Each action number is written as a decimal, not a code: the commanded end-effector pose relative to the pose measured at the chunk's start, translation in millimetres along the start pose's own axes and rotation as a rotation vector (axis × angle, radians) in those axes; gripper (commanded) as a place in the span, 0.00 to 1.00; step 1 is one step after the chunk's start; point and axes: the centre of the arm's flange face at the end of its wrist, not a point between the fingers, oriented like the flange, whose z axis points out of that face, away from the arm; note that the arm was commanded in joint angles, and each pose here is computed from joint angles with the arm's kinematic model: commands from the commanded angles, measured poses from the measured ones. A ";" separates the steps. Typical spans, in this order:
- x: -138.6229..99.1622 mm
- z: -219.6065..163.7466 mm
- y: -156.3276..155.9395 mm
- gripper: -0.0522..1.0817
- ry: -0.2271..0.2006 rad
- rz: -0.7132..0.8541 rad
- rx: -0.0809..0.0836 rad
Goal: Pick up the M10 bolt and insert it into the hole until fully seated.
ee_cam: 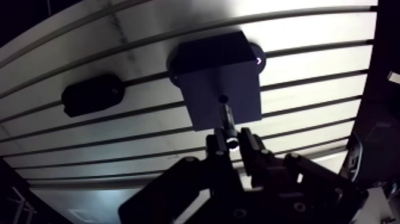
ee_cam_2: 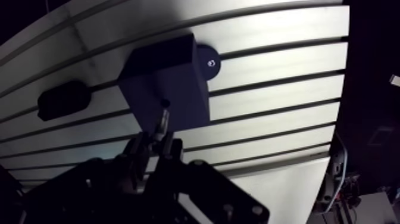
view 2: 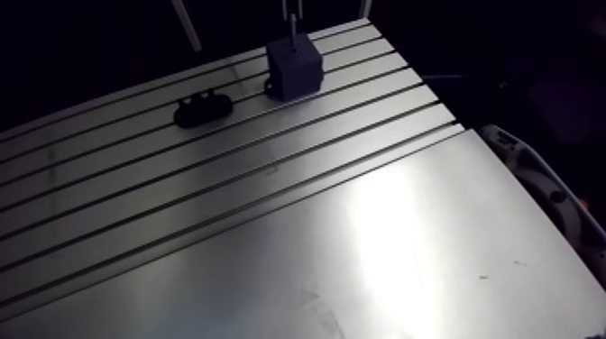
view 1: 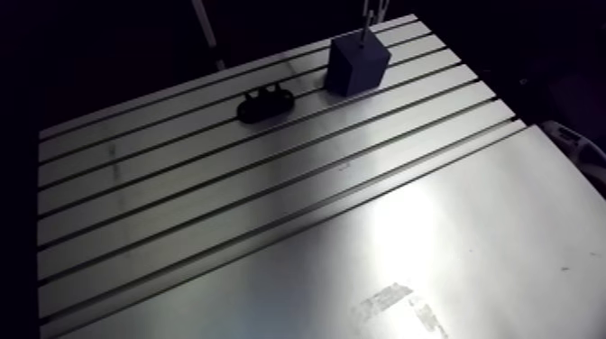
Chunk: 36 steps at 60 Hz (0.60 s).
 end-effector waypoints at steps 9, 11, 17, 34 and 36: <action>2.6 4.8 0.3 0.99 -0.008 0.000 0.001; 2.6 4.9 0.3 0.99 -0.008 0.000 0.001; 2.4 6.4 0.2 0.99 -0.011 -0.001 0.002; 2.4 7.7 0.1 0.99 -0.012 0.001 0.002; 2.4 7.7 -0.8 0.99 -0.013 -0.001 0.000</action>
